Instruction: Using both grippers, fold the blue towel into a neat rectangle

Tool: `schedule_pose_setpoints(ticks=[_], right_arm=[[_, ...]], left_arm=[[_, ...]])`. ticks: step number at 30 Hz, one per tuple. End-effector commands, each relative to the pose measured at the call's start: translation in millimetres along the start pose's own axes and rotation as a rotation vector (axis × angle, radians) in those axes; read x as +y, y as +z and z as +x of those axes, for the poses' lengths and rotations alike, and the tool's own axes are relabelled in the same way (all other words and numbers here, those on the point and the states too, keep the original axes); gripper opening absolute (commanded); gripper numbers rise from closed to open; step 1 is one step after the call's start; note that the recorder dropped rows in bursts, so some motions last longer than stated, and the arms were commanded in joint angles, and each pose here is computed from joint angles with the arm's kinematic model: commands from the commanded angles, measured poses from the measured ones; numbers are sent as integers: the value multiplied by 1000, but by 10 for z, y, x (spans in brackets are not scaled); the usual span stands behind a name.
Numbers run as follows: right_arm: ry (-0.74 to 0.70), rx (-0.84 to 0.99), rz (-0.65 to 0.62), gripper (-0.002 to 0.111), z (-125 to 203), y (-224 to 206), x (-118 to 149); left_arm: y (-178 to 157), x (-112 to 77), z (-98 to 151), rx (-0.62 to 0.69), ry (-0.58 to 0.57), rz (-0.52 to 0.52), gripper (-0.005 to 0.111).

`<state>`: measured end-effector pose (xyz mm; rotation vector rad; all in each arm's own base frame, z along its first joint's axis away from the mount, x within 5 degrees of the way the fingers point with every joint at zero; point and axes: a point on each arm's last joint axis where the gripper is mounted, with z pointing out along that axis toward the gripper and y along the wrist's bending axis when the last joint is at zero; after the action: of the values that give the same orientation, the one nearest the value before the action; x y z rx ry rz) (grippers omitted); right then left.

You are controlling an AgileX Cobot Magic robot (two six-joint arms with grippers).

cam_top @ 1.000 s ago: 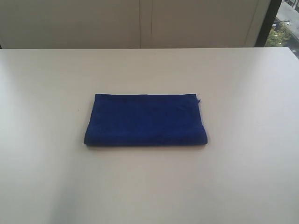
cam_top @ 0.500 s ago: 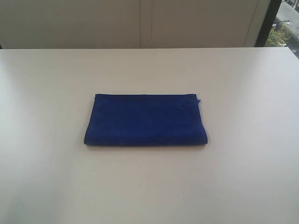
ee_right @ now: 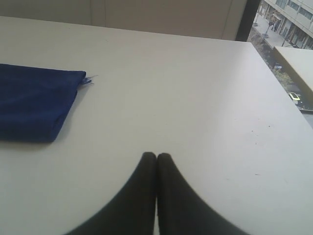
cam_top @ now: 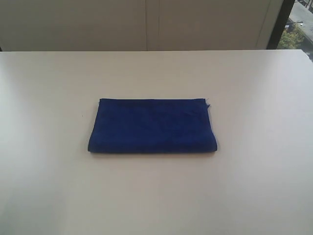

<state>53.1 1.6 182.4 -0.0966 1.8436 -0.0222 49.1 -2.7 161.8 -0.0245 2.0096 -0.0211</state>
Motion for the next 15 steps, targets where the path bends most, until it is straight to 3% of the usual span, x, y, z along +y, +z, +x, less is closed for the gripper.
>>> schedule_pose_setpoints(ticks=[1, 15], right_arm=[[2, -12, 6, 0, 7, 4, -3], [2, -12, 6, 0, 7, 4, -3]], left_arm=[[7, 1, 13, -4, -6, -1, 0], [7, 1, 12, -6, -2, -1, 0]])
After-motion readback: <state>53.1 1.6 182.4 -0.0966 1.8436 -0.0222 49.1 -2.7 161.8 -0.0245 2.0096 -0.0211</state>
